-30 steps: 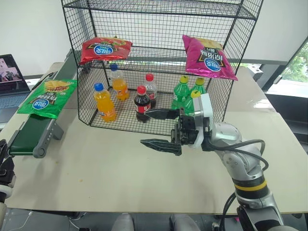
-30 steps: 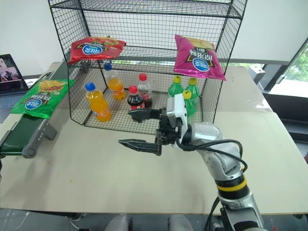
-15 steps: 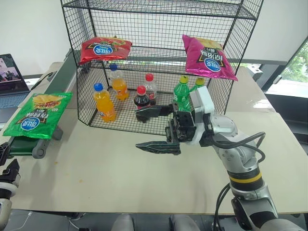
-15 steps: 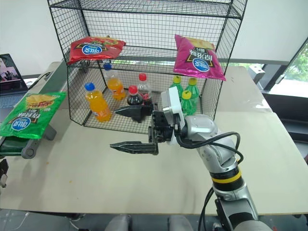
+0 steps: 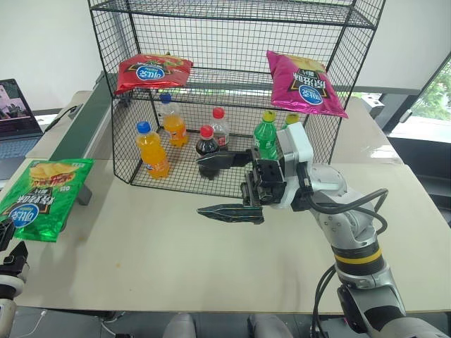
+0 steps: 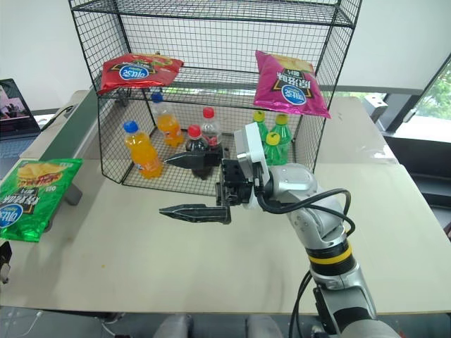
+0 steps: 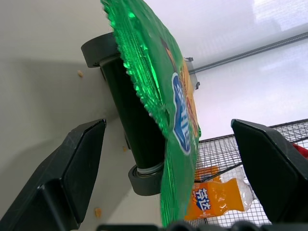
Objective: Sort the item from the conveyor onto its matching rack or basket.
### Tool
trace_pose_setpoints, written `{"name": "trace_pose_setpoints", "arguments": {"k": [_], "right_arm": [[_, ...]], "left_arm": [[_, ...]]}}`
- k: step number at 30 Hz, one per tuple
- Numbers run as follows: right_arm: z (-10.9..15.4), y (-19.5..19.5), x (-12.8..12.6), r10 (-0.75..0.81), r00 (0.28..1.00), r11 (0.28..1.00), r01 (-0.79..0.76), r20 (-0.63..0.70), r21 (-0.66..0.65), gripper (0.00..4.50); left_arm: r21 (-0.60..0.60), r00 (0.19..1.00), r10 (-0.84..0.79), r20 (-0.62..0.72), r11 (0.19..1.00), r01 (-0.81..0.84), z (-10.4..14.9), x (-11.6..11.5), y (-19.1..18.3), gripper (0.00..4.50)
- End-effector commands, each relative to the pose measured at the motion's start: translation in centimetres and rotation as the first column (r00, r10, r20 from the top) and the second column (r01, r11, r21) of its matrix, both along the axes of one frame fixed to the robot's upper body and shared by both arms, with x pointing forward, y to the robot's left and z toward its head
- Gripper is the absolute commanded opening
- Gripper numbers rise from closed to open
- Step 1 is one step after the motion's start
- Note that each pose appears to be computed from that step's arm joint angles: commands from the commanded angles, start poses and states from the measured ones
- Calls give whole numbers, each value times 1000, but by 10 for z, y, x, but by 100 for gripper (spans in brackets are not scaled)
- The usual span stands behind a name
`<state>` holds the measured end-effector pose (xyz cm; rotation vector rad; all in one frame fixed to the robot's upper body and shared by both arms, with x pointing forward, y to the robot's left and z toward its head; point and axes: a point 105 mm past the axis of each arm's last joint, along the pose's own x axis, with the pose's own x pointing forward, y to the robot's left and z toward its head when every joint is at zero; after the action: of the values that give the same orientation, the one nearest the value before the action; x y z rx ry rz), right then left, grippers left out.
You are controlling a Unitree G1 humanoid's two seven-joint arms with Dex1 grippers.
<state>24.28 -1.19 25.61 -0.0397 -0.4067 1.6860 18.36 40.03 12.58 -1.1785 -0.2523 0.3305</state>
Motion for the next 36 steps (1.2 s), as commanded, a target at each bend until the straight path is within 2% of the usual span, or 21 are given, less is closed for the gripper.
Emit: {"name": "trace_pose_setpoints", "arguments": {"k": [1,2,3,5,12,18,22,25,30,34,36], "right_arm": [[7,1,-5,13,999,1000,-14,33,19,450],[7,2,-4,12,999,1000,-12,32,20,450],[7,2,-4,11,999,1000,-12,32,20,450],[7,2,-4,9,999,1000,-10,32,21,450],[4,2,-2,-2,999,1000,1,36,17,450],[4,-2,3,-44,998,999,43,34,26,450],[5,-9,12,-135,991,989,134,15,54,450],[6,-15,18,-211,978,975,210,3,74,450],[13,-28,27,-375,927,917,374,-16,139,450],[26,-36,29,-488,873,853,476,1,213,450],[36,-45,29,-571,821,789,546,10,282,450]], "left_arm": [[57,1000,13,18,998,-14,11,-2,6,446],[59,1000,16,18,998,-17,12,-2,7,446],[60,1000,19,17,998,-20,12,-3,9,393],[64,1000,21,21,998,-23,13,-4,10,328],[79,998,23,50,996,-27,22,-7,10,4],[147,990,-53,133,989,33,61,0,-11,4],[256,953,-220,209,953,164,107,15,-50,4],[326,910,-334,245,913,247,129,23,-80,4],[474,738,-602,306,768,430,168,47,-159,4],[524,591,-737,328,663,535,188,64,-202,4],[538,460,-810,362,585,607,205,77,-232,4]]}}
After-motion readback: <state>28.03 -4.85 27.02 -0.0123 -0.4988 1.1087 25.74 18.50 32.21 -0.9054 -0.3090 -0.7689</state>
